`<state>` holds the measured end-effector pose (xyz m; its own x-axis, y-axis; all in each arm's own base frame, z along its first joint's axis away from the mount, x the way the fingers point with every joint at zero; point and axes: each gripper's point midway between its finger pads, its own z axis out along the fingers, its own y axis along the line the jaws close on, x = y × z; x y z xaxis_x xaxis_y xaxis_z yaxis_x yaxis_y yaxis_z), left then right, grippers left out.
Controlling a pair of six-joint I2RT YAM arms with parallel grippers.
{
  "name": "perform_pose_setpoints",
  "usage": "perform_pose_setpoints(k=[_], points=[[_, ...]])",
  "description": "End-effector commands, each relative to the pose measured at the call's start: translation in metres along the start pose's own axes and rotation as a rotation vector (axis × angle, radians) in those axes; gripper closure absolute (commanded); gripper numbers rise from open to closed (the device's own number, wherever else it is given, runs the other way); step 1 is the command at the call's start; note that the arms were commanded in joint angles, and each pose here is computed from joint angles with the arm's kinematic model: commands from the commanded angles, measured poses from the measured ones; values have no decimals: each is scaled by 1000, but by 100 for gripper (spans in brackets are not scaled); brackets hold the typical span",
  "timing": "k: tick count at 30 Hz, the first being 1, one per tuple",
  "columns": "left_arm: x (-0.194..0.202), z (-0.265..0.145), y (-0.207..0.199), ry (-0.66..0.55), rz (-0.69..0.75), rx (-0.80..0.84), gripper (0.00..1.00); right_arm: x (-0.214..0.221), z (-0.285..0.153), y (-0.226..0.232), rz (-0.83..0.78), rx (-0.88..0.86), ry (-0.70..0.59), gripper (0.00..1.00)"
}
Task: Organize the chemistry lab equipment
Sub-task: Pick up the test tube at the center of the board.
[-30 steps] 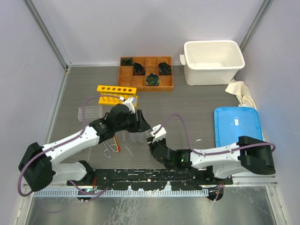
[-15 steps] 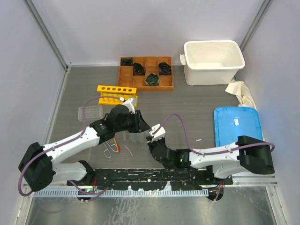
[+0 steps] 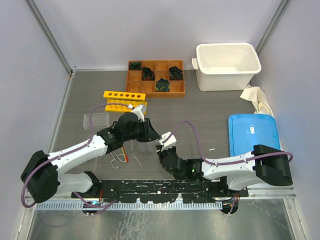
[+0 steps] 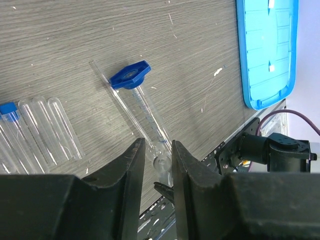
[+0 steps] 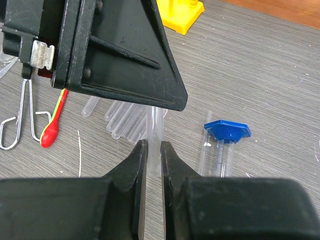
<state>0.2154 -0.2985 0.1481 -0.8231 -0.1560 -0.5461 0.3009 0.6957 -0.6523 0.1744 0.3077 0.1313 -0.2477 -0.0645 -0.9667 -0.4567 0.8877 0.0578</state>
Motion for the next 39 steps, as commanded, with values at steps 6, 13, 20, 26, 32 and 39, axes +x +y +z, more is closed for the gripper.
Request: perform_pose_setpoints(k=[6, 13, 20, 26, 32, 39], points=[[-15, 2, -3, -78, -1, 2, 78, -20, 2, 7, 52, 11, -45, 99], [-18, 6, 3, -87, 20, -30, 94, -18, 0, 8, 55, -2, -32, 71], [-26, 11, 13, -108, 62, -92, 100, -18, -5, 10, 65, -35, -14, 49], [-58, 2, 32, -213, 173, -246, 100, -18, -13, 2, 89, -40, -12, 49], [-125, -23, 54, -478, 303, -496, 100, -7, -20, -16, 108, -2, 0, 50], [-187, -24, 61, -687, 432, -696, 100, -6, -24, -26, 106, 33, 6, 50]])
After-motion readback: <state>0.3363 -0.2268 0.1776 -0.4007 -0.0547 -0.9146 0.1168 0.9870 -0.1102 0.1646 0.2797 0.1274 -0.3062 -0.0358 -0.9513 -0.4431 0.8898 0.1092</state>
